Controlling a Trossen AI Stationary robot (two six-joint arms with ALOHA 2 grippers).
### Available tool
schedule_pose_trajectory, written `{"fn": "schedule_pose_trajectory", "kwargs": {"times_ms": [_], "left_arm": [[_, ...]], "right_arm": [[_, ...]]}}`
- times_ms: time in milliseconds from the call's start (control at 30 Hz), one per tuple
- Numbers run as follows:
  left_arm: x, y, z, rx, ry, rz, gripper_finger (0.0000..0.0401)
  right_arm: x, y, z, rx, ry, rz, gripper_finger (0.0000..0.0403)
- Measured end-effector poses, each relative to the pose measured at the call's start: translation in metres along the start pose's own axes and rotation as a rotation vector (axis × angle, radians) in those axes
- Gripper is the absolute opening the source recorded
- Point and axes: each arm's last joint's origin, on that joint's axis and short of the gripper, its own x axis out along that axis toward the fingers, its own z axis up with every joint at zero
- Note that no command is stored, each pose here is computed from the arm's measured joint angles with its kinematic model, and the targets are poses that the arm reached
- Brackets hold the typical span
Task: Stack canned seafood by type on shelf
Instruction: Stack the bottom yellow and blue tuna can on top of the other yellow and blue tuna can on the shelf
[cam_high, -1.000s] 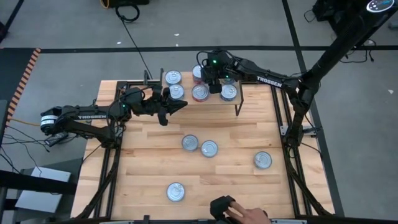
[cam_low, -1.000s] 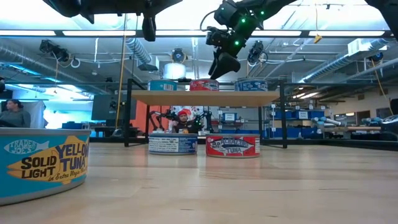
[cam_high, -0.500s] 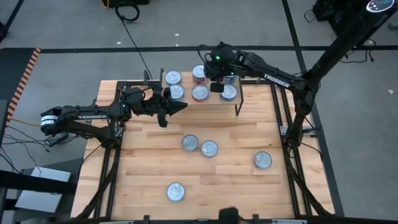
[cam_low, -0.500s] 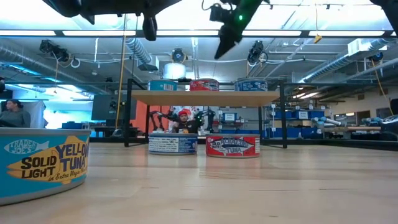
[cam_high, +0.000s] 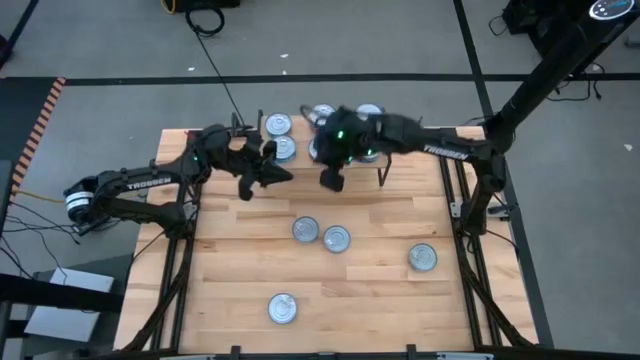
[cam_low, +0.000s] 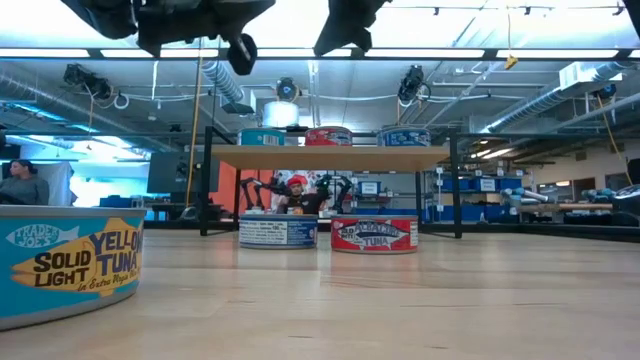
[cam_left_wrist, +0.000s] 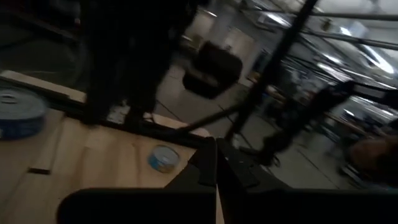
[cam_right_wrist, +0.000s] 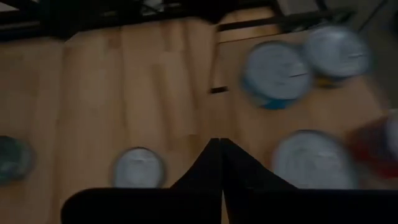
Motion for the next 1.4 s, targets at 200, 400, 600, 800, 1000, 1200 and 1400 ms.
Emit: {"fn": "schedule_pose_trajectory", "kwargs": {"times_ms": [200, 400, 600, 800, 1000, 1200, 1400], "left_arm": [[-0.005, 0.002, 0.001, 0.003, 0.043, -0.087, 0.0001], [-0.005, 0.002, 0.001, 0.012, 0.047, -0.096, 0.0001], [-0.003, 0.001, 0.0, 0.033, 0.029, -0.057, 0.0001], [0.004, -0.005, -0.003, 0.054, 0.016, -0.032, 0.0001], [0.016, -0.017, -0.013, 0.017, 0.046, -0.023, 0.0001], [0.027, -0.029, -0.027, -0.038, 0.082, 0.071, 0.0001], [0.032, -0.035, -0.035, -0.047, 0.083, 0.206, 0.0001]], "right_arm": [[0.035, 0.039, -0.022, 0.067, 0.019, 0.049, 0.0004], [0.037, 0.062, -0.051, 0.088, 0.094, 0.071, 0.0002], [-0.002, 0.055, -0.093, 0.064, 0.113, 0.102, 0.0001], [-0.042, 0.045, -0.142, 0.1, 0.116, 0.154, 0.0001], [-0.073, 0.045, -0.182, 0.129, 0.156, 0.217, 0.0], [-0.105, 0.046, -0.208, 0.144, 0.266, 0.241, 0.0003], [-0.118, 0.046, -0.23, 0.164, 0.459, 0.208, 0.0007]]}}
